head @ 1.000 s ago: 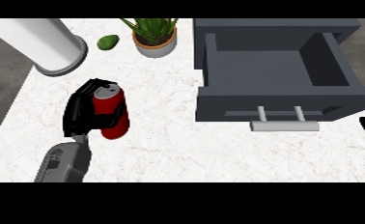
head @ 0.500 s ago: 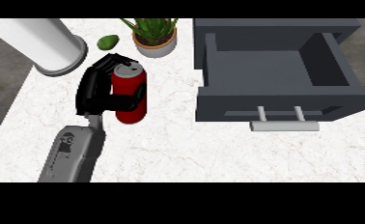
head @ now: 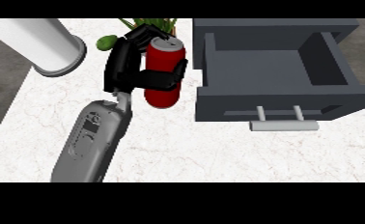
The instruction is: Pick up the can, place it into the drawer and close the drawer
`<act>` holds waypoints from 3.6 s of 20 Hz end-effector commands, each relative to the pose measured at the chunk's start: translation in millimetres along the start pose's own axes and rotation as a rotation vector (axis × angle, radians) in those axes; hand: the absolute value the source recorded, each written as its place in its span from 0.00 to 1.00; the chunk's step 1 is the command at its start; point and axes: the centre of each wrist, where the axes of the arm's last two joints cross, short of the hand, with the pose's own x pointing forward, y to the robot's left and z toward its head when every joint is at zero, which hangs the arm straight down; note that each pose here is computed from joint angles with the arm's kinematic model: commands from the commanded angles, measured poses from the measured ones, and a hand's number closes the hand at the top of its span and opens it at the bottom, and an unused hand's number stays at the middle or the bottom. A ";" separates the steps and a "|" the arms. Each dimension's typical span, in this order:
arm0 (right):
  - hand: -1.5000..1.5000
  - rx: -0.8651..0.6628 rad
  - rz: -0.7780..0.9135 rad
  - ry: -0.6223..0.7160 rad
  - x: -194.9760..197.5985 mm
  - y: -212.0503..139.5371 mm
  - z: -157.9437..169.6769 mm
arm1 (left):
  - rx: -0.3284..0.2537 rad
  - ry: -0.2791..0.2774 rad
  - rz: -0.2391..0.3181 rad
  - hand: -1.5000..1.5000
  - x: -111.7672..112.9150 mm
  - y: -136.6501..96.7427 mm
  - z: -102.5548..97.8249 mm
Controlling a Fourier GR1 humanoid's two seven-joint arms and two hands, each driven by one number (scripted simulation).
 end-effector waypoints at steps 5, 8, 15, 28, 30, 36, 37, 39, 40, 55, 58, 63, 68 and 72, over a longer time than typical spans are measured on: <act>0.00 -0.009 0.003 0.008 -5.2 8.8 8.1 | -0.028 -0.045 -0.050 1.00 53.0 -60.3 -41.9; 0.00 -0.006 -0.003 0.003 5.4 -2.7 -6.6 | -0.040 -0.061 -0.038 1.00 69.6 -69.8 -53.7; 0.00 0.015 0.003 -0.002 0.0 3.9 -3.3 | -0.023 -0.049 -0.051 1.00 93.0 -97.1 -84.3; 0.00 0.009 -0.007 -0.002 -10.3 0.0 -14.5 | -0.031 0.008 -0.109 1.00 118.6 -129.2 -115.3; 0.00 0.028 -0.003 -0.004 -2.2 14.5 -10.2 | -0.014 0.019 -0.141 1.00 98.5 -131.2 -109.2; 0.00 0.041 0.009 -0.004 5.4 8.8 -27.8 | -0.010 0.020 -0.181 1.00 98.5 -135.6 -115.6; 0.00 0.032 -0.006 -0.017 4.1 10.9 -28.1 | -0.040 0.031 -0.156 1.00 103.4 -136.6 -116.4; 0.00 0.048 -0.001 -0.018 1.4 0.8 -18.0 | -0.035 0.048 -0.168 1.00 81.4 -125.2 -118.4; 0.00 0.032 -0.009 -0.028 5.3 11.8 -29.5 | -0.024 0.025 -0.190 1.00 77.6 -129.2 -114.7; 0.00 0.062 -0.014 -0.042 -2.2 26.9 -51.0 | 0.036 0.017 -0.317 1.00 35.9 -121.5 -108.3; 0.00 0.068 -0.004 -0.040 -3.1 18.0 -41.5 | 0.039 -0.011 -0.331 1.00 25.4 -123.2 -100.9; 0.00 0.087 0.008 -0.041 4.8 21.1 -55.1 | 0.099 -0.014 -0.343 0.00 30.3 -119.9 -108.1; 0.00 0.092 -0.002 -0.064 0.8 24.5 -52.8 | 0.142 0.007 -0.346 0.00 39.9 -123.8 -111.2; 0.00 0.082 0.007 -0.072 12.6 32.0 -39.3 | 0.160 -0.007 -0.340 0.00 23.8 -115.4 -108.8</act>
